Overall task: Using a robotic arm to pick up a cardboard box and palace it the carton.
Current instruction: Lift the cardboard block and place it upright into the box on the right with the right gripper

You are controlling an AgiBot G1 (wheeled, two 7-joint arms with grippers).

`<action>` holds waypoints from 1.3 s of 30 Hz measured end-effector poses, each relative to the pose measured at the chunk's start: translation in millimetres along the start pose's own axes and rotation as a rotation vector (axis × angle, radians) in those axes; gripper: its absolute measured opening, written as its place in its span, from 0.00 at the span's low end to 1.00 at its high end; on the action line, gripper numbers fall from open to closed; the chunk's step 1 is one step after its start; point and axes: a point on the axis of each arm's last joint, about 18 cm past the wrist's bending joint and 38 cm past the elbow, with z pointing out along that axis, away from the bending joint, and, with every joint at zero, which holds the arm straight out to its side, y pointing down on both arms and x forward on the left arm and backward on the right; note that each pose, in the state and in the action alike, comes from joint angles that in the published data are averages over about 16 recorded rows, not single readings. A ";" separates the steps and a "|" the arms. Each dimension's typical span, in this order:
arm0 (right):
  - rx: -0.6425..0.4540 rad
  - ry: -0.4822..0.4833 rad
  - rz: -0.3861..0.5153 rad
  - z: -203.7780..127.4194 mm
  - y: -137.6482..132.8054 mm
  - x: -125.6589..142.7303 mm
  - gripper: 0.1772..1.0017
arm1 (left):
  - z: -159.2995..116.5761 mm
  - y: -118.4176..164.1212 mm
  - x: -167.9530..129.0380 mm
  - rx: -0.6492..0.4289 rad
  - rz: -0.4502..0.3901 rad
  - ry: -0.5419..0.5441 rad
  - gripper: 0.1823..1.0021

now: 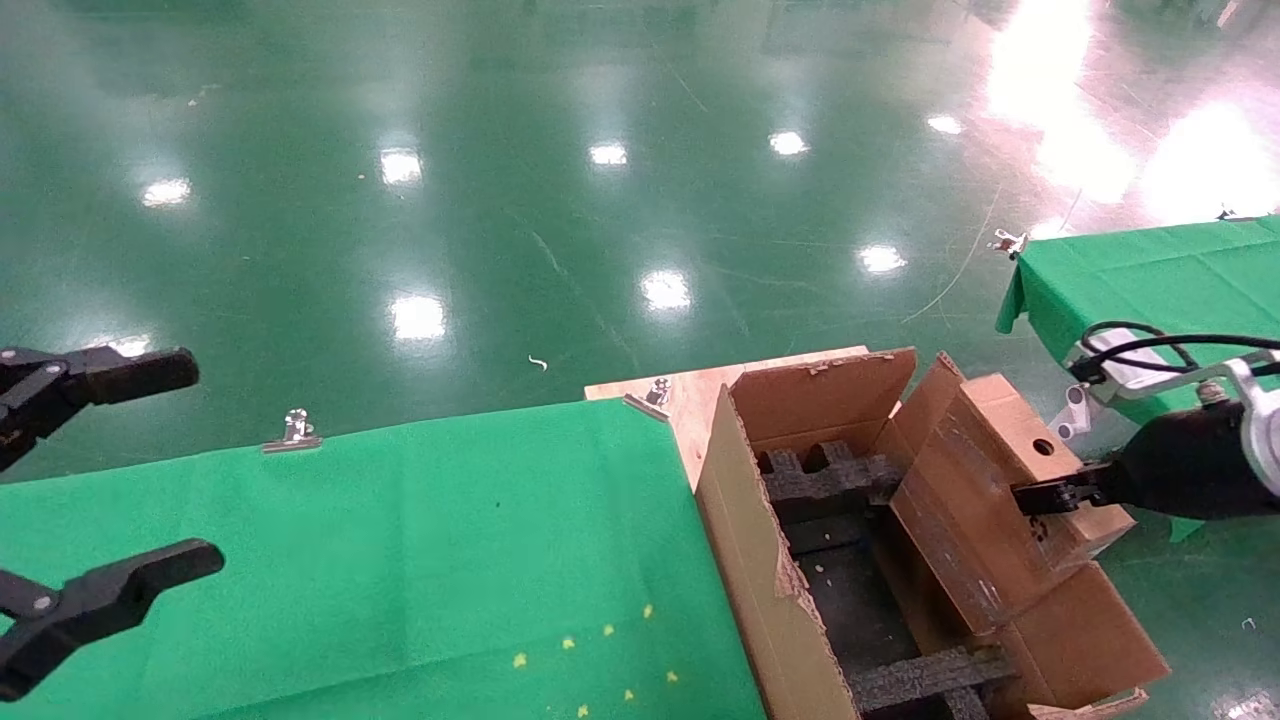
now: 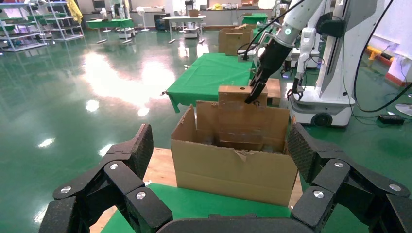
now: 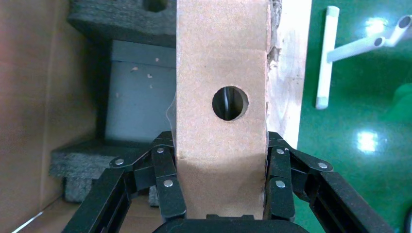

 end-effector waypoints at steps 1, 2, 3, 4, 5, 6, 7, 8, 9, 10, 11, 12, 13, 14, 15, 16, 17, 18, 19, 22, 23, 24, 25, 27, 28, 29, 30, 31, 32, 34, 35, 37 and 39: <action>-0.001 0.009 0.008 1.5 0.1 0.0 0.24 | 0.0 0.0 0.0 0.000 0.000 0.000 1.00; -0.003 0.017 0.015 2.9 0.2 0.2 0.24 | 0.0 0.0 0.0 0.000 0.000 0.000 1.00; -0.004 0.024 0.022 4.2 0.2 0.3 0.24 | 0.0 0.0 0.0 0.000 0.000 0.000 1.00; -0.006 0.031 0.029 5.5 0.1 0.4 0.24 | 0.0 0.0 0.0 0.000 0.000 0.000 1.00; -0.007 0.037 0.035 6.7 -0.1 0.5 0.24 | 0.0 0.0 0.0 0.000 0.000 0.000 1.00; -0.009 0.043 0.041 7.9 -0.2 0.5 0.24 | 0.0 0.0 0.0 0.000 0.000 0.000 1.00; -0.010 0.048 0.046 9.1 -0.3 0.4 0.24 | 0.0 0.0 0.0 0.000 0.000 0.000 1.00; -0.011 0.052 0.051 10.3 -0.5 0.3 0.24 | 0.0 0.0 0.0 0.000 0.000 0.000 1.00; -0.012 0.057 0.056 11.4 -0.6 0.2 0.24 | 0.0 0.0 0.0 0.000 0.000 0.000 1.00; -0.013 0.061 0.060 12.6 -0.6 0.2 0.24 | 0.0 0.0 0.0 0.000 0.000 0.000 1.00; -0.014 0.065 0.065 13.8 -0.6 0.1 0.24 | 0.0 0.0 0.0 0.000 0.000 0.000 1.00; -0.014 0.068 0.070 15.0 -0.6 0.0 0.23 | 0.0 0.0 0.0 0.000 0.000 0.000 1.00; -0.015 0.071 0.074 16.3 -0.6 -0.3 0.23 | 0.0 0.0 0.0 0.000 0.000 0.000 1.00; -0.015 0.073 0.078 17.6 -0.6 -0.7 0.23 | 0.0 0.0 0.0 0.000 0.000 0.000 1.00; -0.016 0.075 0.081 19.1 -0.5 -1.2 0.23 | 0.0 0.0 0.0 0.000 0.000 0.000 1.00; -0.017 0.076 0.083 20.7 -0.5 -2.0 0.23 | 0.0 0.0 0.0 0.000 0.000 0.000 1.00; -0.019 0.077 0.085 22.4 -0.4 -2.9 0.22 | 0.0 0.0 0.0 0.000 0.000 0.000 1.00; -0.020 0.077 0.087 24.1 -0.3 -4.0 0.22 | 0.0 0.0 0.0 0.000 0.000 0.000 1.00; -0.022 0.077 0.088 26.1 -0.1 -5.0 0.22 | 0.0 0.0 0.0 0.000 0.000 0.000 1.00; -0.028 0.079 0.088 32.6 0.9 -8.1 0.21 | 0.0 0.0 0.0 0.000 0.000 0.000 1.00; -0.030 0.082 0.088 35.0 1.2 -9.0 0.21 | 0.0 0.0 0.0 0.000 0.000 0.000 1.00; -0.032 0.084 0.087 37.4 1.6 -9.9 0.21 | 0.0 0.0 0.0 0.000 0.000 0.000 1.00; -0.034 0.088 0.086 39.9 1.9 -10.8 0.21 | 0.0 0.0 0.0 0.000 0.000 0.000 1.00; -0.037 0.095 0.084 44.9 2.4 -12.6 0.20 | 0.0 0.0 0.0 0.000 0.000 0.000 1.00; -0.039 0.099 0.081 47.5 2.6 -13.5 0.20 | 0.0 0.0 0.0 0.000 0.000 0.000 1.00; -0.041 0.103 0.079 50.1 2.9 -14.5 0.20 | 0.0 0.0 0.0 0.000 0.000 0.000 1.00; -0.042 0.106 0.077 52.7 3.2 -15.4 0.20 | 0.0 0.0 0.0 0.000 0.000 0.000 1.00; -0.044 0.110 0.075 55.3 3.6 -16.4 0.20 | 0.0 0.0 0.0 0.000 0.000 0.000 1.00; -0.045 0.113 0.073 57.9 4.0 -17.3 0.20 | 0.0 0.0 0.0 0.000 0.000 0.000 1.00; -0.048 0.119 0.069 63.0 5.0 -19.2 0.20 | 0.0 0.0 0.0 0.000 0.000 0.000 1.00; -0.049 0.121 0.066 65.5 5.4 -20.1 0.20 | 0.0 0.0 0.0 0.000 0.000 0.000 1.00; -0.050 0.125 0.061 70.3 6.4 -21.9 0.20 | 0.0 0.0 0.0 0.000 0.000 0.000 1.00; -0.052 0.128 0.056 75.0 7.4 -23.9 0.20 | 0.0 0.0 0.0 0.000 0.000 0.000 1.00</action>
